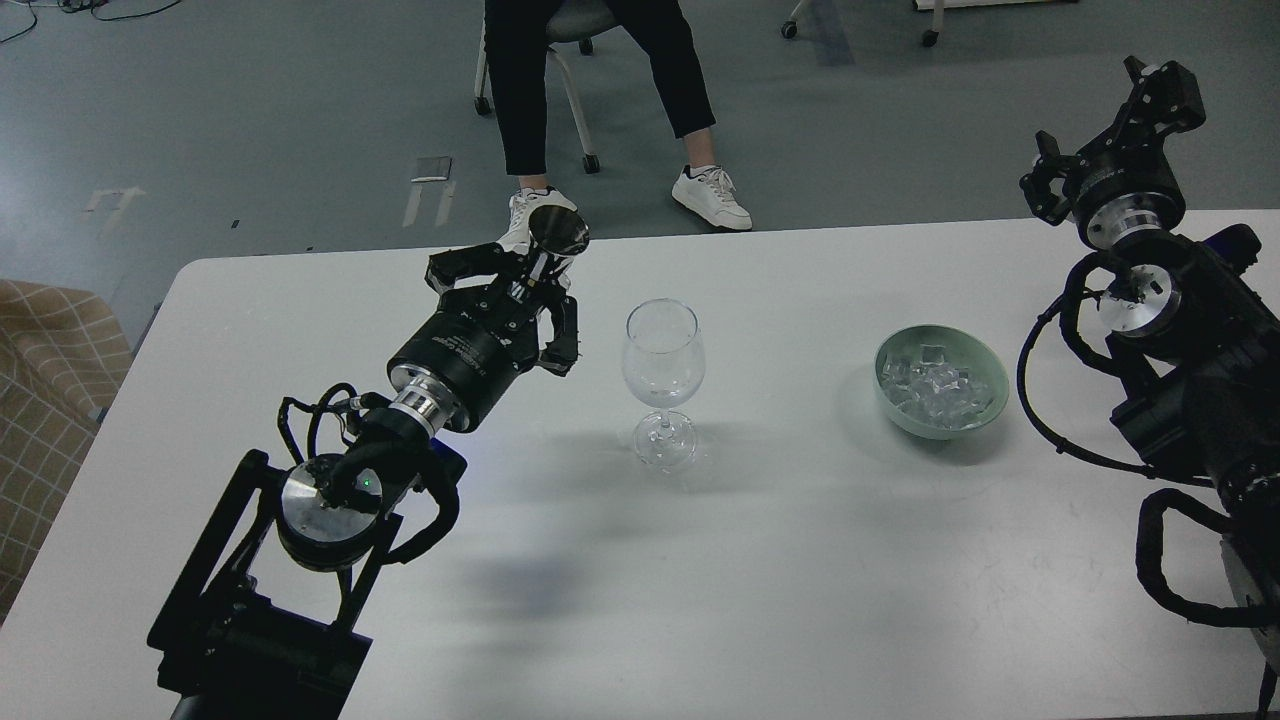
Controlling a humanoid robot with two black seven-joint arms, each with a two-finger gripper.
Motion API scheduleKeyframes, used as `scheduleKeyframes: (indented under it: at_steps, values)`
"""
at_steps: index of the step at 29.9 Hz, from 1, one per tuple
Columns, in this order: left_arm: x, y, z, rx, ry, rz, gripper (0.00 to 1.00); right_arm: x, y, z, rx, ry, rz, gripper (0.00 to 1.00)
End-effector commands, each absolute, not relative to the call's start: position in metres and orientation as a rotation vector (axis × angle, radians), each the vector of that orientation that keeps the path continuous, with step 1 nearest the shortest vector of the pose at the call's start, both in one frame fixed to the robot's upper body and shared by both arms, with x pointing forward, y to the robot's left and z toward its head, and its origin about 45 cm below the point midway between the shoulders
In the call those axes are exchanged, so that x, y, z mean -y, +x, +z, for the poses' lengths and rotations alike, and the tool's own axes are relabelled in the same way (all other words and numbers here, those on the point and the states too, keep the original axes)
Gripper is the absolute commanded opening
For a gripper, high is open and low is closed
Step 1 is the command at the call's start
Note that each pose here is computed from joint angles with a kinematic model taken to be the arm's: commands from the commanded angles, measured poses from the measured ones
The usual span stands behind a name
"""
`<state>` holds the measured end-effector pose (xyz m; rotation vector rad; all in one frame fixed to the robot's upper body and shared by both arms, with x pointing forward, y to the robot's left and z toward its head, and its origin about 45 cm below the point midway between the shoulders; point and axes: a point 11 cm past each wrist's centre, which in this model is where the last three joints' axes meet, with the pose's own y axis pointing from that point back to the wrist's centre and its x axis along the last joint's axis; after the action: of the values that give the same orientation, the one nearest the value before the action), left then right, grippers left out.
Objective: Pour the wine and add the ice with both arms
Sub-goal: 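Carry the jigger with the left gripper over the wine glass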
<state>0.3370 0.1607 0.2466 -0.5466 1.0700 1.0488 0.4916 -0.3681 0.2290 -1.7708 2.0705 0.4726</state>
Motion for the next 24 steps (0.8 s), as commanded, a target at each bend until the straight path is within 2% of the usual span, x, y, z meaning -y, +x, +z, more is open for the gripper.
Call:
scheduleKeyframes:
  at_steps: [1, 16, 24]
  values:
    - [-0.155, 0.337, 0.245, -1.079, -0.529, 1.049, 0.07, 0.369, 0.49, 0.226, -2.074, -1.771, 0.477, 1.0]
    - [-0.135, 0.34, 0.24, -0.984, -0.357, 1.086, 0.07, 0.369, 0.489, 0.225, -2.075, -1.772, 0.48, 1.0]
    - [-0.142, 0.344, 0.233, -0.897, -0.286, 1.143, 0.07, 0.37, 0.489, 0.225, -2.076, -1.769, 0.478, 1.0]
